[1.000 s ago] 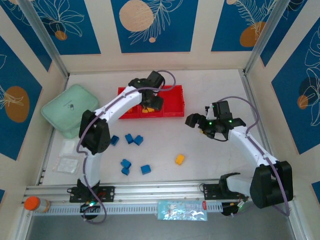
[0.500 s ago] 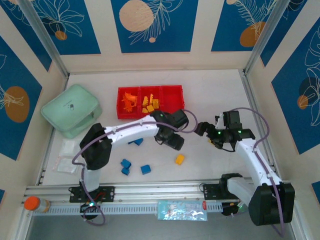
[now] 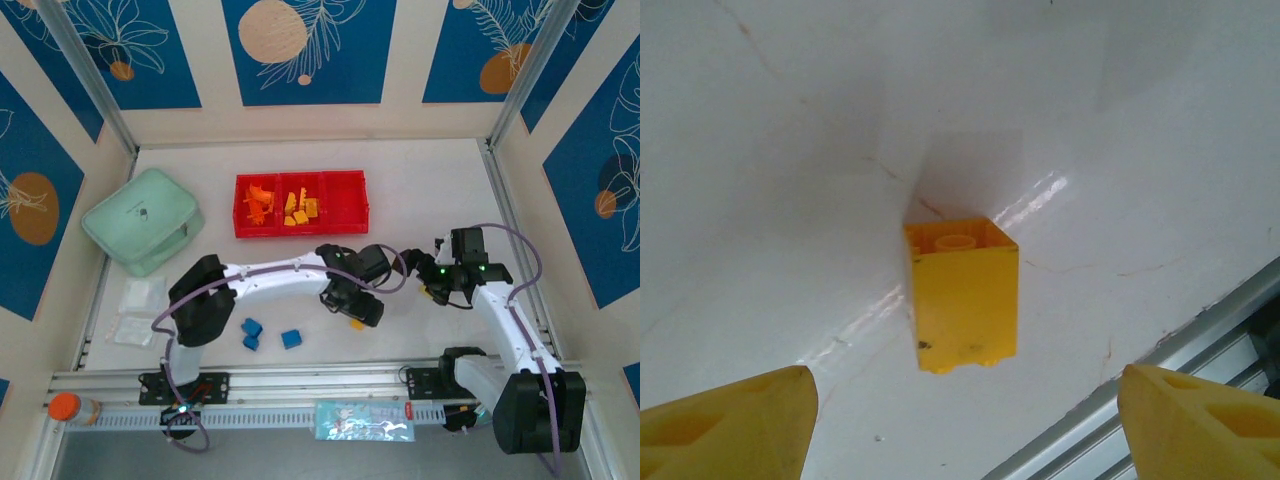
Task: Sort the legos into containers by color
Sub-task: Pick up the lego from the middle-left of the table, then place the lego in the container, then pick up the lego from the bottom-center of the table.
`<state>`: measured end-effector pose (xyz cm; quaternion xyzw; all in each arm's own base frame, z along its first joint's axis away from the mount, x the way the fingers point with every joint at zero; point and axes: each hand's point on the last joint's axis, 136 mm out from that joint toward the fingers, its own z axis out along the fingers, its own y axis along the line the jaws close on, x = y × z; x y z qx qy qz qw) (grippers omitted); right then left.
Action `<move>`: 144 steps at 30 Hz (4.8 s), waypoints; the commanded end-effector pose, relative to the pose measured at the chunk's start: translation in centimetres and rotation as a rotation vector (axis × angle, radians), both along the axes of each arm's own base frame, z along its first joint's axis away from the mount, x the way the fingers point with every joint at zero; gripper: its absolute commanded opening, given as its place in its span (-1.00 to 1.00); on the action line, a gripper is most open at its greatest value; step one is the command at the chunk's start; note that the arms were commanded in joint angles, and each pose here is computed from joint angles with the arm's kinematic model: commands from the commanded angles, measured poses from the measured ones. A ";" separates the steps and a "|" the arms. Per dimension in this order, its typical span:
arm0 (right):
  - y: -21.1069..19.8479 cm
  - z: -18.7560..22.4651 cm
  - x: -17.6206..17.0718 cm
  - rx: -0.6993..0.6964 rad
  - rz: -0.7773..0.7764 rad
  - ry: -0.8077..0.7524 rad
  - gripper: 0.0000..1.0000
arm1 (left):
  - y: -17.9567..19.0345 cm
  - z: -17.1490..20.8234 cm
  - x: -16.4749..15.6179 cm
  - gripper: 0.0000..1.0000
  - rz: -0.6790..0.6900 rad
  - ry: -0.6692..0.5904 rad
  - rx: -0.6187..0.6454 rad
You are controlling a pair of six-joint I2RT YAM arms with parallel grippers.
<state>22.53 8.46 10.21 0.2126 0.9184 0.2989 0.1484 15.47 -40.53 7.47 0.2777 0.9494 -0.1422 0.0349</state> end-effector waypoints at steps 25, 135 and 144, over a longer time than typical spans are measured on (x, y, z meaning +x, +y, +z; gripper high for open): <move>1.1 -0.9 -0.2 0.048 0.039 0.035 0.98 | 0.3 -4.4 0.6 -0.27 -0.021 -0.009 0.092; 27.5 -6.6 -11.1 -0.464 0.994 -0.065 0.18 | 27.8 6.2 3.8 0.99 0.712 -0.180 -0.150; 27.0 -3.2 -9.5 -0.469 0.943 -0.155 -0.16 | 27.4 7.1 4.3 0.99 0.702 -0.196 -0.174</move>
